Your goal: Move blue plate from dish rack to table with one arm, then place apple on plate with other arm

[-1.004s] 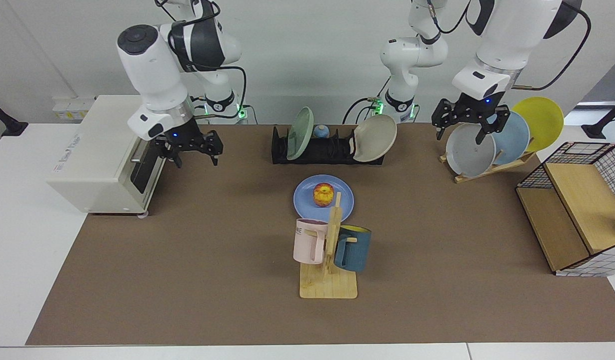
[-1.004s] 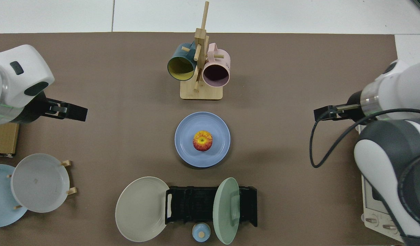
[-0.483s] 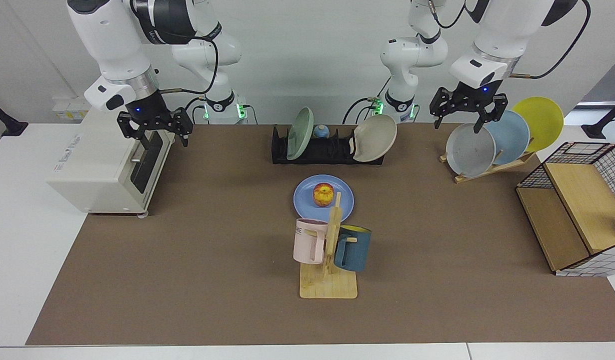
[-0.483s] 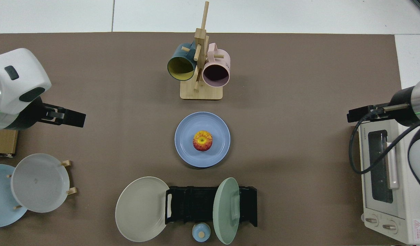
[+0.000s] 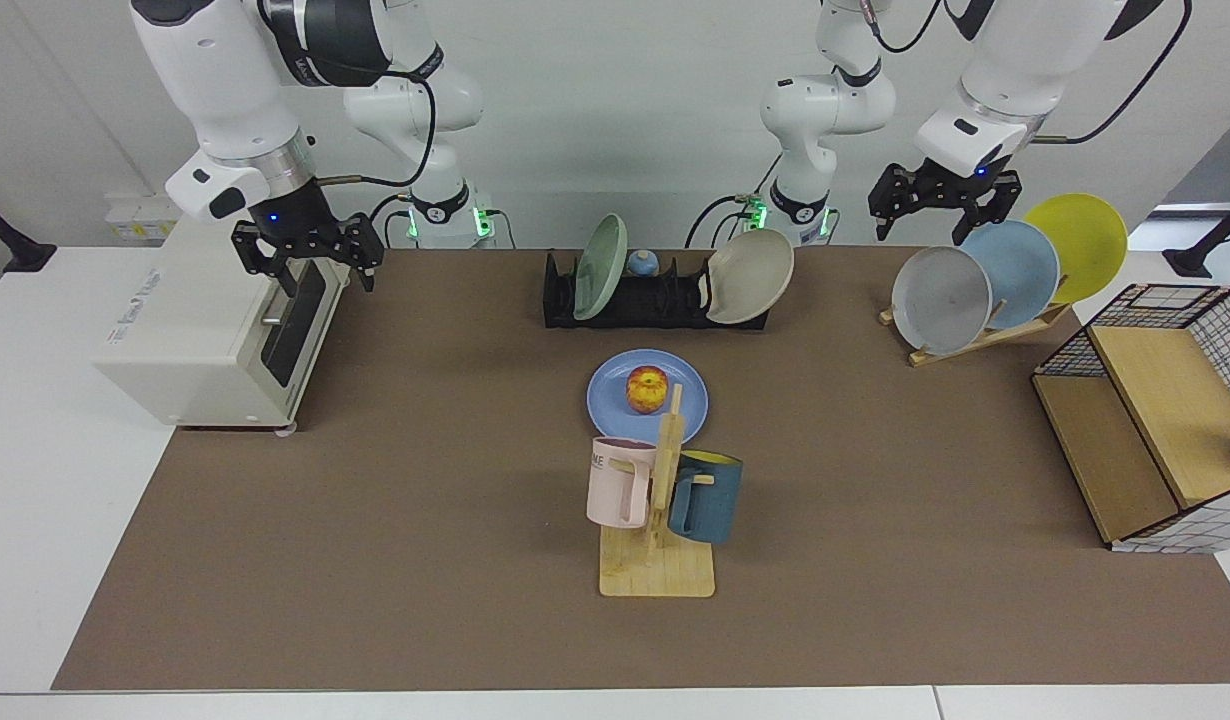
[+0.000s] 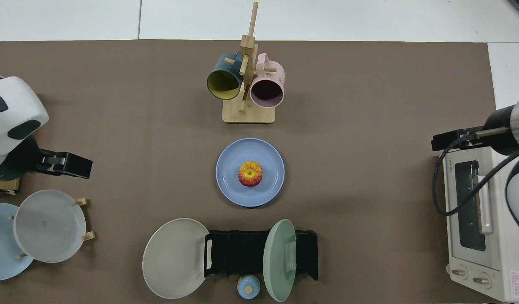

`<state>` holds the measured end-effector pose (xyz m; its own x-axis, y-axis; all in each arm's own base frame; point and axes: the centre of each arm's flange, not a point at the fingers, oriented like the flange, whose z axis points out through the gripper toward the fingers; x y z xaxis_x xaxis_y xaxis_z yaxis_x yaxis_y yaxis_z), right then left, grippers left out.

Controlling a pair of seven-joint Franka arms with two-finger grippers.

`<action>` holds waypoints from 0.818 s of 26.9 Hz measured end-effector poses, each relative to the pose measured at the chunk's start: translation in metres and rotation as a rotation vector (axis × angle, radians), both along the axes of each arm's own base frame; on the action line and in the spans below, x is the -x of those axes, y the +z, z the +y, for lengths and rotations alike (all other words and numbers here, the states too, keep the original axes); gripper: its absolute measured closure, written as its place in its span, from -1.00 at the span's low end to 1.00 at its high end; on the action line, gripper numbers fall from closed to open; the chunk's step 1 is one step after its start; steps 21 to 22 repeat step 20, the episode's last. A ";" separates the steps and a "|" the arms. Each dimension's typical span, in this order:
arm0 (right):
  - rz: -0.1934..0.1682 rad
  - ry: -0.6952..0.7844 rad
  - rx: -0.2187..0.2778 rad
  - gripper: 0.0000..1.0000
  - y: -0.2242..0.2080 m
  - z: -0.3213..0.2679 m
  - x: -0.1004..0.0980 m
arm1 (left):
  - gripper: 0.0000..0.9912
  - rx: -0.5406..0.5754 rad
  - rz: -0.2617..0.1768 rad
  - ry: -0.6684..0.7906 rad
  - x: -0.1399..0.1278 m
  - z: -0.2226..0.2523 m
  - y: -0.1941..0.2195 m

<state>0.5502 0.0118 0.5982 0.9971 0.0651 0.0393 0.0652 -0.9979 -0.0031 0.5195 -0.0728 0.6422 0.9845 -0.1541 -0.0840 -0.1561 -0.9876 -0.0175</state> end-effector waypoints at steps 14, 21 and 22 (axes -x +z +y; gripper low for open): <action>0.029 -0.001 -0.002 -1.00 0.011 -0.002 0.013 | -1.00 -0.002 -0.012 0.015 0.002 0.003 0.006; 0.031 -0.002 -0.002 -1.00 0.011 -0.002 0.013 | -1.00 -0.002 -0.019 0.018 0.003 0.004 0.009; 0.031 -0.002 -0.002 -1.00 0.011 -0.002 0.013 | -1.00 -0.002 -0.019 0.018 0.003 0.004 0.009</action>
